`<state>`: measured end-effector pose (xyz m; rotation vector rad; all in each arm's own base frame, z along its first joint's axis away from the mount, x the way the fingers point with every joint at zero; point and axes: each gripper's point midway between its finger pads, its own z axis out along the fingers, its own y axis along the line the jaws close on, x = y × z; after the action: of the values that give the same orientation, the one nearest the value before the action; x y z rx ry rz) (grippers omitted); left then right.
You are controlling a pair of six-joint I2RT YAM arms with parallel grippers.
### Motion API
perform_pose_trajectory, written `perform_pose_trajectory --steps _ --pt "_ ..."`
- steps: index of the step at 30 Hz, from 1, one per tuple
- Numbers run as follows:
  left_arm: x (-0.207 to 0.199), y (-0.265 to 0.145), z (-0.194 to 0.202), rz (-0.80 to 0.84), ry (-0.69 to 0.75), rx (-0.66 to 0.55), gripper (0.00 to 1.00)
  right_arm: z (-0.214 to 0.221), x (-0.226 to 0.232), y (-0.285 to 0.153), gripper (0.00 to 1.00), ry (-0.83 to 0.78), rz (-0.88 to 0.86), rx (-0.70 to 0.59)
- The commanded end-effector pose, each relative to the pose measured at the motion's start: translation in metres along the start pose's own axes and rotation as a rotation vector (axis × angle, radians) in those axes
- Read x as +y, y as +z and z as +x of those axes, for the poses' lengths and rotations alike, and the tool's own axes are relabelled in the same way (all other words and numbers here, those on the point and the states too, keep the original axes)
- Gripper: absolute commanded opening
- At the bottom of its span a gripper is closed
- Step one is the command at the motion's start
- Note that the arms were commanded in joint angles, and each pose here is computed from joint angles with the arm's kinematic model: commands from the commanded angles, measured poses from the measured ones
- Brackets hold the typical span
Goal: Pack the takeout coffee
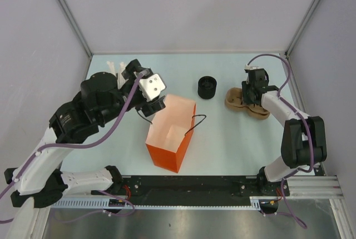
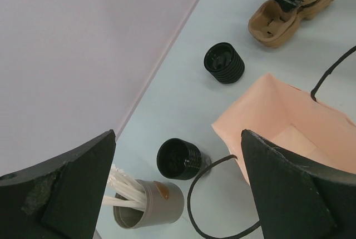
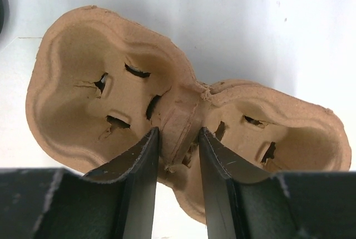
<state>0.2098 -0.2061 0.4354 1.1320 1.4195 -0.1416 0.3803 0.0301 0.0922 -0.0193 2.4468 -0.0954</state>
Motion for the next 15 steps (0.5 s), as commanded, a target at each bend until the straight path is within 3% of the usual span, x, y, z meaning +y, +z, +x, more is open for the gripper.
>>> perform_pose_trajectory --steps 1,15 --pt "0.010 -0.011 -0.004 -0.034 -0.052 -0.036 1.00 -0.021 0.001 0.010 0.37 -0.082 -0.038 -0.022" --pt "0.034 -0.020 0.007 -0.131 -0.140 -0.017 1.00 -0.060 -0.012 0.046 0.37 -0.377 -0.141 -0.090"
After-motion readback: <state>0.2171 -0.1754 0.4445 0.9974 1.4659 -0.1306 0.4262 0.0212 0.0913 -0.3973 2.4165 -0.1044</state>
